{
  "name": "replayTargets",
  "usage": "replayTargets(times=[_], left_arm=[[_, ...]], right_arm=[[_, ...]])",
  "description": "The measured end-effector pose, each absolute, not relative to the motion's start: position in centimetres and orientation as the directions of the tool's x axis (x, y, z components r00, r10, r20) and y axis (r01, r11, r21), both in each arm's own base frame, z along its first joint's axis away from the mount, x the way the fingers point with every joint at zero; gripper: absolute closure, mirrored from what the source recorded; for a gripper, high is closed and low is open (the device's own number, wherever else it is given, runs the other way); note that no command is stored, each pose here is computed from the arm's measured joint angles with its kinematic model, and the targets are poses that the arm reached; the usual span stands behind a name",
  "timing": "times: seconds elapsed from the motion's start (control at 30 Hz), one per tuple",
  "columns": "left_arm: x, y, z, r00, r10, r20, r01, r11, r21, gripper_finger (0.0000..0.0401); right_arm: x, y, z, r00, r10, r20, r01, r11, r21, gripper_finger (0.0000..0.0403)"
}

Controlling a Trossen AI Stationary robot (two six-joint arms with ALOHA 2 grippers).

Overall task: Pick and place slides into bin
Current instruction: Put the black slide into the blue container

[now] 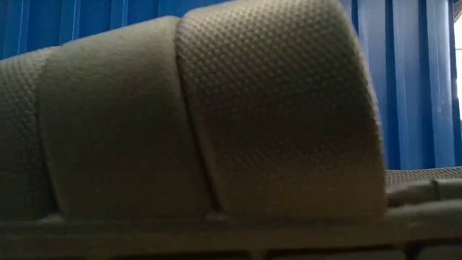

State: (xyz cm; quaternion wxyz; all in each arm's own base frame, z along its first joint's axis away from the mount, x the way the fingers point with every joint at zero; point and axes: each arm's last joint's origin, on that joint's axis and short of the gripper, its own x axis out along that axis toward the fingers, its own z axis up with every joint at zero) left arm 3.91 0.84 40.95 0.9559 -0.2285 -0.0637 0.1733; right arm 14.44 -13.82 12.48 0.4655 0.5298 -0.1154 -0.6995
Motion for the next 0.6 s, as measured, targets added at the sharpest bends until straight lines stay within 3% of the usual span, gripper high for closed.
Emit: replayTargets(times=[0.27,0.6], left_arm=[[3.9,0.9,40.9,0.931,0.363,0.042,-0.305,0.835,-0.457,0.0293],[3.9,0.9,40.9,0.928,0.370,0.038,-0.321,0.847,-0.423,0.0293]], right_arm=[[15.1,-14.2,13.7,0.133,-0.795,-0.592,0.542,-0.441,0.715,0.0401],[13.7,-13.2,16.5,0.124,-0.844,-0.522,0.563,-0.374,0.737,0.0402]])
